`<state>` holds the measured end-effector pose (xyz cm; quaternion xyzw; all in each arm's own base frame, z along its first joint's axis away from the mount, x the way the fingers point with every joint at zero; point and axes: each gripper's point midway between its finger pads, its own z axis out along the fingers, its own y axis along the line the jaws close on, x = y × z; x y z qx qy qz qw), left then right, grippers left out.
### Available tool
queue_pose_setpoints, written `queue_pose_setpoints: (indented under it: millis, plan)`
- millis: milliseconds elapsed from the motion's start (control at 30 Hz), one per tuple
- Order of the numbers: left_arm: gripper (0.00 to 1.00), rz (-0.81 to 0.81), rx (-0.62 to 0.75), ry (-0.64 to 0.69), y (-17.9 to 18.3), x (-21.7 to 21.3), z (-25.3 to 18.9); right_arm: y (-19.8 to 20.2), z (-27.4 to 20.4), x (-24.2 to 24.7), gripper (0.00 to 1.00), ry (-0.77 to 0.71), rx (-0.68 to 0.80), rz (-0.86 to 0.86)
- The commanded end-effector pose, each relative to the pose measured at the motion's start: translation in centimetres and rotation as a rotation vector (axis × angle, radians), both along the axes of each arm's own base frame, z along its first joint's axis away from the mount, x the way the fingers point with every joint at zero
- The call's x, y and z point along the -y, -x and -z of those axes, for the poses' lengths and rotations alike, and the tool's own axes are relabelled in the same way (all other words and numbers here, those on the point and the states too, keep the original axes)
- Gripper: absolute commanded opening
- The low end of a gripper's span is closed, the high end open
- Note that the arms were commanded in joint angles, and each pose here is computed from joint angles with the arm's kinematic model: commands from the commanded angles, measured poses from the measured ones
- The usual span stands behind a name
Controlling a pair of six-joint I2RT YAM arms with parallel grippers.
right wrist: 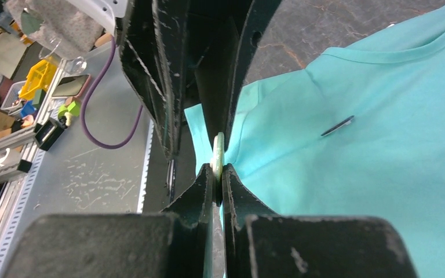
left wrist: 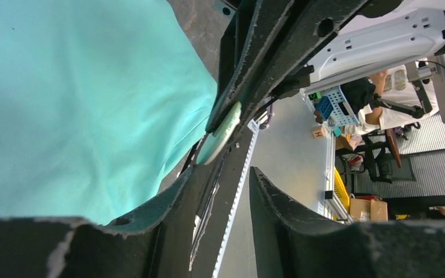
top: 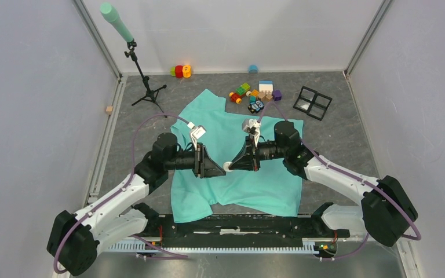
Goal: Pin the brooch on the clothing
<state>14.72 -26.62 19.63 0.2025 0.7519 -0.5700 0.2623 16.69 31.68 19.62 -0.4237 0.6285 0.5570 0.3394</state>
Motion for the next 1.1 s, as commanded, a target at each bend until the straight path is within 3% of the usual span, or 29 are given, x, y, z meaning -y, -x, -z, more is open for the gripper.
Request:
queue_pose_setpoints:
  millis: [0, 733, 967, 1067]
  plan:
    - [0.43, 0.016, 0.067, -0.031, -0.4, 0.5, -0.5, 0.5, -2.3, -0.3, 0.05, -0.046, 0.031, -0.061]
    - [0.36, 0.066, 0.082, -0.030, 0.2, 1.8, -0.4, 1.3, -0.8, -0.2, 0.05, 0.010, -0.017, -0.129]
    - [0.21, 0.103, 0.063, -0.038, 0.8, 2.1, 0.2, 1.4, -0.4, 0.0, 0.05, 0.028, -0.019, -0.130]
    - [0.19, 0.114, 0.066, -0.036, 1.0, 2.2, 0.1, 1.5, -0.5, 0.0, 0.05, 0.025, -0.020, -0.136]
